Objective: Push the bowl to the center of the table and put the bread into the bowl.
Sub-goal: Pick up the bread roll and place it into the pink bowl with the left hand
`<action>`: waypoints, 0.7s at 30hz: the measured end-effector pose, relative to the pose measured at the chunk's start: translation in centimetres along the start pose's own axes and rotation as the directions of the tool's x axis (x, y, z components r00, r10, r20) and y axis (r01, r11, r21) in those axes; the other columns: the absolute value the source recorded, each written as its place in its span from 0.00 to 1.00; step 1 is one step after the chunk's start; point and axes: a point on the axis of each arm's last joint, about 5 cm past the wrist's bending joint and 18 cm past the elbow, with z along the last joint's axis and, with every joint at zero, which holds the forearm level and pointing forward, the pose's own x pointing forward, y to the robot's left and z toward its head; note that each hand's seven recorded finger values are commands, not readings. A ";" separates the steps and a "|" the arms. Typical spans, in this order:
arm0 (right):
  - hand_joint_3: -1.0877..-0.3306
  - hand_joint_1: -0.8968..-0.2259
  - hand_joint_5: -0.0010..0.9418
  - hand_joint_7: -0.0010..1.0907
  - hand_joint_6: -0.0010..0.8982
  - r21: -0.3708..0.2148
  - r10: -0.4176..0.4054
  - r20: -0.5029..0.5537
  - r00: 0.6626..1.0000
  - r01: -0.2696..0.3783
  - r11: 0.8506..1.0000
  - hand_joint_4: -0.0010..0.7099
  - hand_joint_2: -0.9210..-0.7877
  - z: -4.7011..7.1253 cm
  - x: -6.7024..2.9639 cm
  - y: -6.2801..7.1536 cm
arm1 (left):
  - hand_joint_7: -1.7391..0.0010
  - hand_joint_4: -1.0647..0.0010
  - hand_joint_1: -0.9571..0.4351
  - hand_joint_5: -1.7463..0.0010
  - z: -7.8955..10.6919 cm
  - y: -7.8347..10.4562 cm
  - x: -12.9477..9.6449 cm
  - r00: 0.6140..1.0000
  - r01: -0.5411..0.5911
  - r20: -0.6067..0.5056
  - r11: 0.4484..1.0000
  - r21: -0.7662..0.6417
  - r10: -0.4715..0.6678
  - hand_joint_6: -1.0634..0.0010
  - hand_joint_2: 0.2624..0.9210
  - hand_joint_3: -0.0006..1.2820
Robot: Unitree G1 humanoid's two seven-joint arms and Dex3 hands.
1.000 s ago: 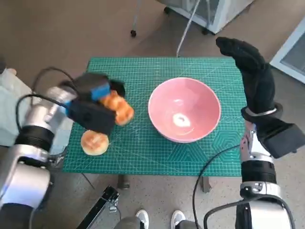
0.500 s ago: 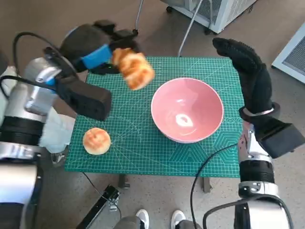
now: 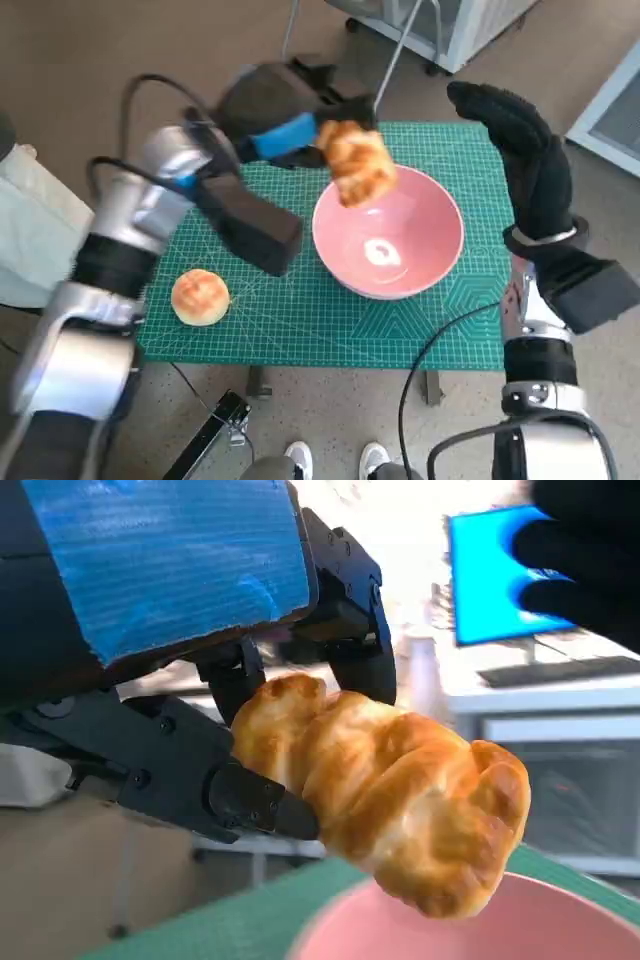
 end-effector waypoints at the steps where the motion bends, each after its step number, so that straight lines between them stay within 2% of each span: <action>1: 0.36 0.40 0.02 0.49 0.00 0.000 -0.001 0.003 1.000 0.001 1.000 0.31 0.00 0.0 0.03 0.0 | 0.29 0.45 0.69 0.30 0.2 -0.3 0.3 1.000 0.013 0.003 1.000 0.000 -0.013 0.42 1.00 0.09; 7: 0.36 0.39 0.02 0.49 0.00 0.002 -0.009 0.018 1.000 0.009 1.000 0.31 0.00 0.3 0.05 -0.2 | 0.30 0.45 0.69 0.28 1.1 -2.5 1.6 0.994 0.113 0.001 0.994 0.011 -0.113 0.43 1.00 0.10; 9: 0.36 0.39 0.02 0.49 0.00 0.001 -0.009 0.018 1.000 0.009 1.000 0.31 0.00 0.3 -0.03 -0.2 | 0.26 0.53 0.69 0.25 1.2 -3.2 1.8 0.989 0.146 -0.007 0.989 0.001 -0.146 0.48 1.00 0.14; 10: 0.36 0.39 0.02 0.50 0.00 0.000 -0.009 0.017 1.000 0.009 1.000 0.31 0.00 0.3 -0.09 -0.2 | 0.21 0.65 0.60 0.37 1.3 -3.4 1.9 0.987 0.163 -0.013 0.987 -0.007 -0.163 0.53 1.00 0.18; 11: 0.36 0.39 0.02 0.50 0.00 0.000 -0.009 0.016 1.000 0.009 1.000 0.31 0.00 0.4 -0.15 -0.3 | 0.17 0.71 0.54 0.48 1.3 -3.7 2.0 0.983 0.184 -0.024 0.983 -0.018 -0.184 0.57 1.00 0.21; 12: 0.36 0.39 0.02 0.50 0.00 0.000 -0.009 0.014 1.000 0.009 1.000 0.31 0.00 0.4 -0.21 -0.3 | 0.25 0.76 0.56 0.56 1.3 -3.9 2.0 0.976 0.211 -0.038 0.977 -0.030 -0.212 0.66 0.95 0.21; 13: 0.36 0.39 0.02 0.50 0.00 0.000 -0.009 0.013 1.000 0.009 1.000 0.31 0.00 0.4 -0.26 -0.3 | 0.37 0.84 0.58 0.69 1.2 -4.0 2.1 0.968 0.242 -0.055 0.969 -0.045 -0.244 0.77 0.91 0.18; 15: 0.36 0.39 0.02 0.50 0.00 -0.002 -0.009 0.012 1.000 0.009 1.000 0.31 0.00 0.4 -0.38 -0.3 | 0.51 0.91 0.60 0.83 1.2 -4.2 2.2 0.942 0.314 -0.099 0.946 -0.078 -0.321 0.88 0.88 0.14; 16: 0.36 0.39 0.02 0.50 0.00 -0.003 -0.009 0.011 1.000 0.009 1.000 0.31 0.00 0.4 -0.42 -0.4 | 0.57 0.93 0.61 0.88 1.1 -4.2 2.3 0.928 0.343 -0.116 0.934 -0.094 -0.353 0.92 0.88 0.12; 18: 0.36 0.39 0.02 0.49 0.00 -0.007 -0.009 0.010 1.000 0.009 1.000 0.31 0.00 0.5 -0.51 -0.5 | 0.61 0.94 0.63 0.92 1.0 -4.3 2.3 0.902 0.390 -0.144 0.912 -0.128 -0.406 0.96 0.87 0.10; 21: 0.36 0.39 0.02 0.49 0.00 -0.013 -0.008 0.015 1.000 0.008 1.000 0.31 0.00 0.7 -0.53 -0.6 | 0.64 0.93 0.64 0.95 1.0 -4.1 2.4 0.881 0.424 -0.166 0.894 -0.144 -0.444 0.99 0.88 0.07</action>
